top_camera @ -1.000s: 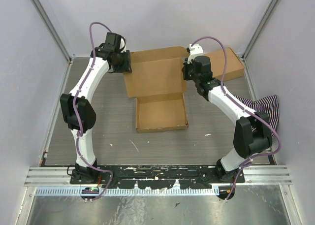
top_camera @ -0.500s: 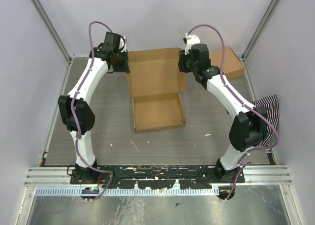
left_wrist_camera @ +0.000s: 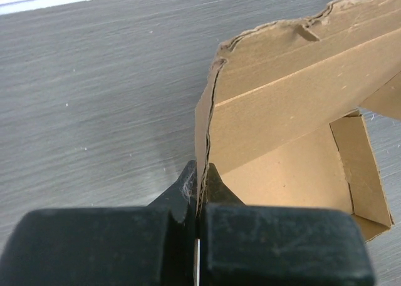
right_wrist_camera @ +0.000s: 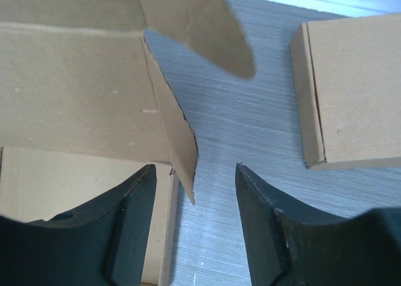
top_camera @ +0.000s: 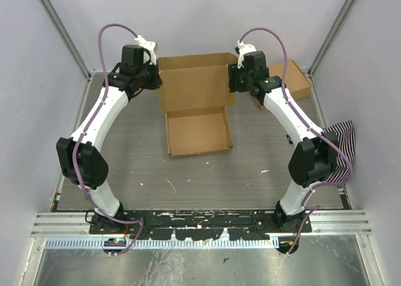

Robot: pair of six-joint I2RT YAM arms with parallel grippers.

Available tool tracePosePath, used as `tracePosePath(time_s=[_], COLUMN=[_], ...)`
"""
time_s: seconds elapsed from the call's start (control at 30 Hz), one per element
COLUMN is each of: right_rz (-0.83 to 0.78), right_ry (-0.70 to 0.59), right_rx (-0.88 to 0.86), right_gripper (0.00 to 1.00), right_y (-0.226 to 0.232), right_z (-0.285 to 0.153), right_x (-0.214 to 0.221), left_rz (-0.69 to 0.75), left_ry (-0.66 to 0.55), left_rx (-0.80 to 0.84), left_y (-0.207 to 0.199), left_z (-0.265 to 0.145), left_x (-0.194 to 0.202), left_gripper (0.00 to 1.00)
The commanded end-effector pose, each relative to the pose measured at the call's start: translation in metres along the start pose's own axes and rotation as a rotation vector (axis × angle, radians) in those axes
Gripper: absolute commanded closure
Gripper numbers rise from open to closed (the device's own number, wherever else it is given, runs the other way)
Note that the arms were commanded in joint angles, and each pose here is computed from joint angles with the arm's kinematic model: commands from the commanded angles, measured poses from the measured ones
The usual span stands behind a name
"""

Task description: Fold the paper box

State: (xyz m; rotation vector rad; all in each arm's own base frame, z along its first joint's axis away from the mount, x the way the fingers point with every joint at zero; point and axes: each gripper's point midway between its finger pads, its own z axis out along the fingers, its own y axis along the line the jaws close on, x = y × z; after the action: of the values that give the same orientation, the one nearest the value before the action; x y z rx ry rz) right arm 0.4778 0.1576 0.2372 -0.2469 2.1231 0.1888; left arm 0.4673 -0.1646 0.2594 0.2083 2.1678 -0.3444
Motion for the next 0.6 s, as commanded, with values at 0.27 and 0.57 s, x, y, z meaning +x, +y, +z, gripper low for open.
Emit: tracePosePath(time_s=[0.27, 0.57], right_rz=[0.016, 0.047], right_ry=[-0.088, 0.003], right_rx=[-0.088, -0.195], right_gripper=[0.46, 0.86], right_y=[-0.003, 0.017], right_z=[0.004, 0.021], right_x=[-0.044, -0.03], left_rz=[0.083, 0.066], left_ry=[-0.125, -0.12], left_rx=[0.097, 0.103], left_y=[-0.017, -0.022], left_z=[0.002, 0.007], left_x=[-0.02, -0.021], left_gripper=[1.0, 1.0])
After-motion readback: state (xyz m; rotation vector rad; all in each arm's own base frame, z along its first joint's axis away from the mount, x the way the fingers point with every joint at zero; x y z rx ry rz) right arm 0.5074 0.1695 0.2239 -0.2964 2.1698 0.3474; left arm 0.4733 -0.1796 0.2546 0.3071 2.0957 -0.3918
